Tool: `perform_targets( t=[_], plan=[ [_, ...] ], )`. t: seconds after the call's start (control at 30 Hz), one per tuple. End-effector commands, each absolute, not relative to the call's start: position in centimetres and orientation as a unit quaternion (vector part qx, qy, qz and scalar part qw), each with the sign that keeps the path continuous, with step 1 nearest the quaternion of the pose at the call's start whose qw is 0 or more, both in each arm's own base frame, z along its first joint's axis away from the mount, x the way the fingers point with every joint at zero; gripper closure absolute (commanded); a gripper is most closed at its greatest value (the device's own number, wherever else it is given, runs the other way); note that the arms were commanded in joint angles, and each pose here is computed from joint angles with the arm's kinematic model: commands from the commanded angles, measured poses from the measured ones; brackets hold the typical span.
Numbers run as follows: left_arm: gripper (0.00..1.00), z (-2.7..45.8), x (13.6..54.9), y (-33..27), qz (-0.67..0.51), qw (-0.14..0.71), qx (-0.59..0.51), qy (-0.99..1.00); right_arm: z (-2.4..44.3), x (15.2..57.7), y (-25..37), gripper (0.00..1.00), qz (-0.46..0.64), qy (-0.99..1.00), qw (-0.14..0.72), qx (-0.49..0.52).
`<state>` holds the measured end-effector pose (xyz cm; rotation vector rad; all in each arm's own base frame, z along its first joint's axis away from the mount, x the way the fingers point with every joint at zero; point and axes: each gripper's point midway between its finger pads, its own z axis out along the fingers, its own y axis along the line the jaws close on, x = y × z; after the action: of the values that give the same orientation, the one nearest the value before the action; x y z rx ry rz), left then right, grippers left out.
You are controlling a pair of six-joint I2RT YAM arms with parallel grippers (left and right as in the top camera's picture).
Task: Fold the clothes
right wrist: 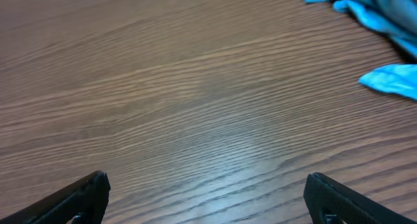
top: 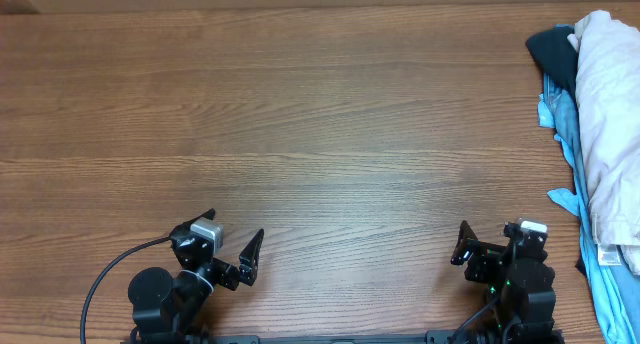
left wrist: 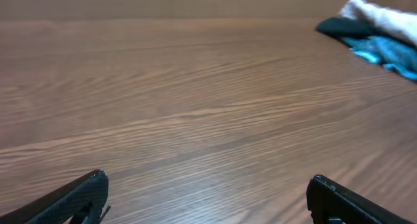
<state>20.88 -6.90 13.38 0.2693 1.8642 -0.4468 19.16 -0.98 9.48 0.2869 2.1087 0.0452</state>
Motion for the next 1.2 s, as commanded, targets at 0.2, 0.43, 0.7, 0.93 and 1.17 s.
perform_targets(
  t=[0.2, 0.43, 0.7, 0.93, 1.17],
  plan=[
    [0.00, 15.5, 20.6, -8.3, -0.267, 0.574, 0.087, 0.769, 18.3, 21.3, 6.8, 0.00, 0.308, 0.758, 0.568, 0.089],
    [0.00, 28.1, 20.0, -6.0, -0.203, 0.686, 0.060, 0.696, 24.2, 20.1, 9.1, 0.00, 0.354, 0.721, 0.596, 0.004],
    [0.00, 34.6, 25.0, -4.7, -0.194, 0.557, 0.003, 0.807, 28.4, 24.9, 7.0, 0.00, 0.235, 0.845, 0.477, 0.048],
    [0.00, 37.5, 29.7, -6.8, -0.283, 0.449, -0.009, 0.847, 30.1, 29.0, 6.9, 0.00, 0.187, 0.938, 0.281, 0.087],
    [0.00, 30.0, 29.9, -6.5, -0.269, 0.303, -0.037, 0.914, 28.9, 32.3, -7.5, 0.00, 0.035, 0.913, 0.243, 0.325]
  ],
)
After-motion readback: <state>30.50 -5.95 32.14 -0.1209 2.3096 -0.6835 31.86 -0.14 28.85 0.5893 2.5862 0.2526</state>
